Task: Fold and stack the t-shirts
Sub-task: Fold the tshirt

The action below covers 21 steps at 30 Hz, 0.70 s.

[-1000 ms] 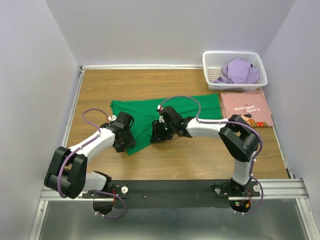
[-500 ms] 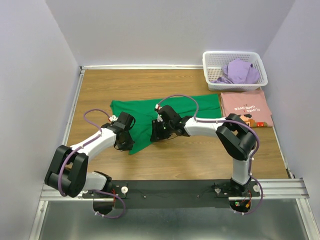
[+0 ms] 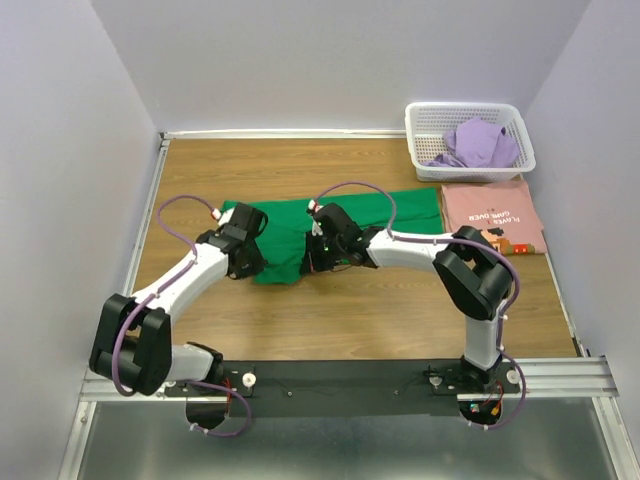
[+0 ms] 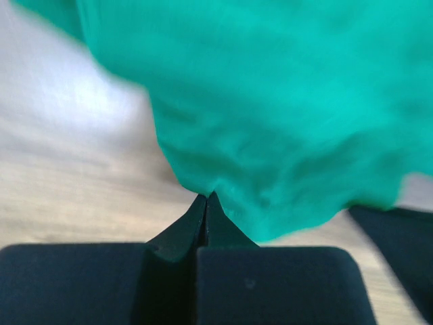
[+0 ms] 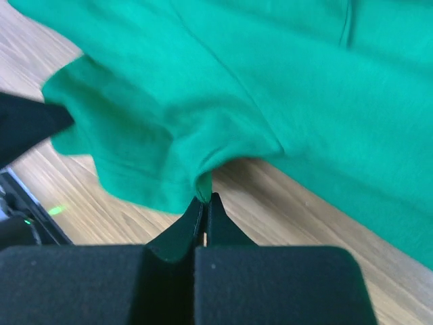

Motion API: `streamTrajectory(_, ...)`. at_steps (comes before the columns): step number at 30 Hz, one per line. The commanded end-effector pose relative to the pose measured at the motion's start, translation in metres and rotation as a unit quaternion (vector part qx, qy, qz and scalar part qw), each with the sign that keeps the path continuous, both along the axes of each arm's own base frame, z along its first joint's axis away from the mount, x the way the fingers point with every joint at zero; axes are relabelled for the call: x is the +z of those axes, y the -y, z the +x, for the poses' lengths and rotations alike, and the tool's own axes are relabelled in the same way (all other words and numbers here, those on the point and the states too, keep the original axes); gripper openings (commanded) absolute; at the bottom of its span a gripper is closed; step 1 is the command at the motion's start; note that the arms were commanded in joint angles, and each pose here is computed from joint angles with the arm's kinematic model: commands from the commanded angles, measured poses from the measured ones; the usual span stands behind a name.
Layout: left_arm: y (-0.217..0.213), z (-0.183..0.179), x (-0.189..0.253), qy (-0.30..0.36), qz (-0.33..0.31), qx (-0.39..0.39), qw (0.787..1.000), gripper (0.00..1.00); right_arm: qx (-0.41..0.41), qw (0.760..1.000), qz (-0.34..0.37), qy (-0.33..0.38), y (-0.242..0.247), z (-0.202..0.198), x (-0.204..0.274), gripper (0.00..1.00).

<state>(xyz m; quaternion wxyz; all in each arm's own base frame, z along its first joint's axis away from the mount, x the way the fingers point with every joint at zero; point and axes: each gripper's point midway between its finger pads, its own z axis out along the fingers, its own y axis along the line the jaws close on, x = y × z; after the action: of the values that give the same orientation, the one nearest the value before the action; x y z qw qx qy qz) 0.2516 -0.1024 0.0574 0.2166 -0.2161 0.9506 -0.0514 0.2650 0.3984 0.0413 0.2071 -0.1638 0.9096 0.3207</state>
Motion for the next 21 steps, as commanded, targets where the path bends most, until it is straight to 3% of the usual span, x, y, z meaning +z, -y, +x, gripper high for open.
streamTrajectory(1,-0.015,0.05,0.031,0.067,0.035,0.003,0.997,0.0,-0.038,0.999,0.022,0.011,0.003,0.038,0.017,0.01)
streamTrajectory(10,-0.035,0.126,0.056,0.122,0.07,0.002,0.99,0.0,-0.055,0.996,0.061,0.019,0.0,0.097,0.035,0.01)
streamTrajectory(21,-0.031,0.182,0.051,0.152,0.066,-0.033,0.986,0.0,-0.082,0.995,0.062,0.011,0.002,0.134,0.017,0.01)
